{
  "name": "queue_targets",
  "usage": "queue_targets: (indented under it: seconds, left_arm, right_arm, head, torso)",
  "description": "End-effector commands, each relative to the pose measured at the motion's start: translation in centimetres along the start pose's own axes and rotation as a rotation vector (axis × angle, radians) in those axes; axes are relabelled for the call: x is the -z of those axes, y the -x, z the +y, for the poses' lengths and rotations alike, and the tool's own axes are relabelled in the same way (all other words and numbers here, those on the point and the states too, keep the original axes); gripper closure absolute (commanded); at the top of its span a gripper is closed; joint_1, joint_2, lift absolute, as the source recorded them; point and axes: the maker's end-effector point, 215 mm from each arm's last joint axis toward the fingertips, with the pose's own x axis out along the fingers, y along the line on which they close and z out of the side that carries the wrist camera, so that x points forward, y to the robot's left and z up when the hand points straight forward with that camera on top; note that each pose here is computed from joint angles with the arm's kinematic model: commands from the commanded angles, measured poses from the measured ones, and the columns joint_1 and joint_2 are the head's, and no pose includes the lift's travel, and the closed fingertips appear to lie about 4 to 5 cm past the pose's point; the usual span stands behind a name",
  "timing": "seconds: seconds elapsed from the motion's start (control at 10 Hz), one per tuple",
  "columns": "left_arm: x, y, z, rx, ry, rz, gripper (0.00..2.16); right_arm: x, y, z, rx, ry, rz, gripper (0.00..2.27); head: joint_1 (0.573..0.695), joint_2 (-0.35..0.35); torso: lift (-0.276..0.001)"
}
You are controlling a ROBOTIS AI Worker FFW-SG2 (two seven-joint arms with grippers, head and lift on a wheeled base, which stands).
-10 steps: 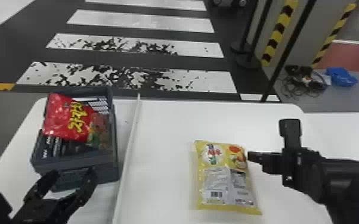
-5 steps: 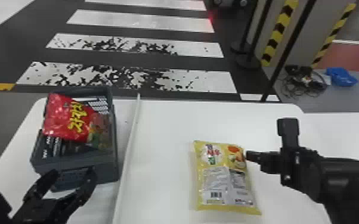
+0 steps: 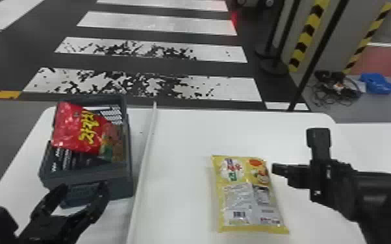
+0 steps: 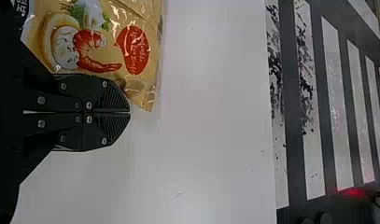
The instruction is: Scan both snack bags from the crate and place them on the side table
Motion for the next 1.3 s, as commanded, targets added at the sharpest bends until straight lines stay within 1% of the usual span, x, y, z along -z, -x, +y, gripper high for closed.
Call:
queue_targets:
  seconds: [0.0,0.1,0.2,0.3,0.4,0.5,0.6,0.8,0.9,1.0,1.1,1.2]
  left_arm:
    - [0.1,0.0,0.2,-0.003,0.001,0.002,0.08]
    - [0.2,-0.1,0.1,-0.002,0.002,0.003,0.08]
    - [0.3,-0.2,-0.1,0.002,0.004,0.003,0.08]
    - [0.5,-0.3,-0.1,0.003,0.007,0.006,0.08]
    - [0.8,-0.3,0.0,0.000,0.008,0.011,0.08]
    - [0.9,-0.3,0.2,-0.001,0.010,0.012,0.08]
    - [1.0,-0.4,0.2,-0.001,0.012,0.012,0.08]
    - [1.1,-0.8,-0.1,0.005,0.016,0.013,0.08]
    - [1.2,-0.8,-0.1,0.005,0.016,0.015,0.08]
    - [1.3,-0.8,0.0,0.005,0.017,0.016,0.08]
    - [1.3,-0.8,0.0,0.005,0.017,0.016,0.08]
    - [1.4,-0.8,-0.1,0.005,0.018,0.018,0.08]
  right_arm:
    - [-1.8,1.6,-1.6,0.018,-0.014,-0.033,2.22]
    - [-2.6,3.6,-0.6,-0.045,-0.057,-0.060,1.80]
    - [-3.0,5.3,0.1,-0.074,-0.066,-0.069,0.80]
    - [-1.8,6.7,-0.1,-0.060,-0.072,-0.013,0.01]
    - [-0.4,8.2,-0.7,-0.044,-0.076,0.029,0.00]
    - [0.1,9.3,-1.8,-0.014,-0.077,0.034,0.02]
    - [1.1,10.1,-3.3,0.029,-0.075,0.062,0.03]
    - [1.4,11.0,-5.6,0.078,-0.073,0.061,0.05]
    - [0.6,11.2,-7.6,0.140,-0.041,0.034,0.05]
    - [-1.2,11.0,-9.2,0.168,0.000,-0.028,0.05]
    - [-2.8,10.5,-10.3,0.169,0.036,-0.088,0.05]
    - [-3.7,10.2,-11.4,0.171,0.054,-0.129,0.05]
  head:
    - [0.695,-0.092]
    - [0.695,-0.107]
    - [0.695,-0.112]
    - [0.695,-0.110]
    - [0.695,-0.111]
    - [0.695,-0.120]
    - [0.695,-0.134]
    - [0.695,-0.164]
    - [0.695,-0.185]
    - [0.695,-0.207]
    - [0.695,-0.228]
    - [0.695,-0.243]
  torso:
    - [-0.095]
    - [-0.095]
    - [-0.095]
    - [-0.095]
    - [-0.095]
    - [-0.095]
    - [-0.095]
    - [-0.095]
    - [-0.095]
    - [-0.095]
    - [-0.095]
    - [-0.095]
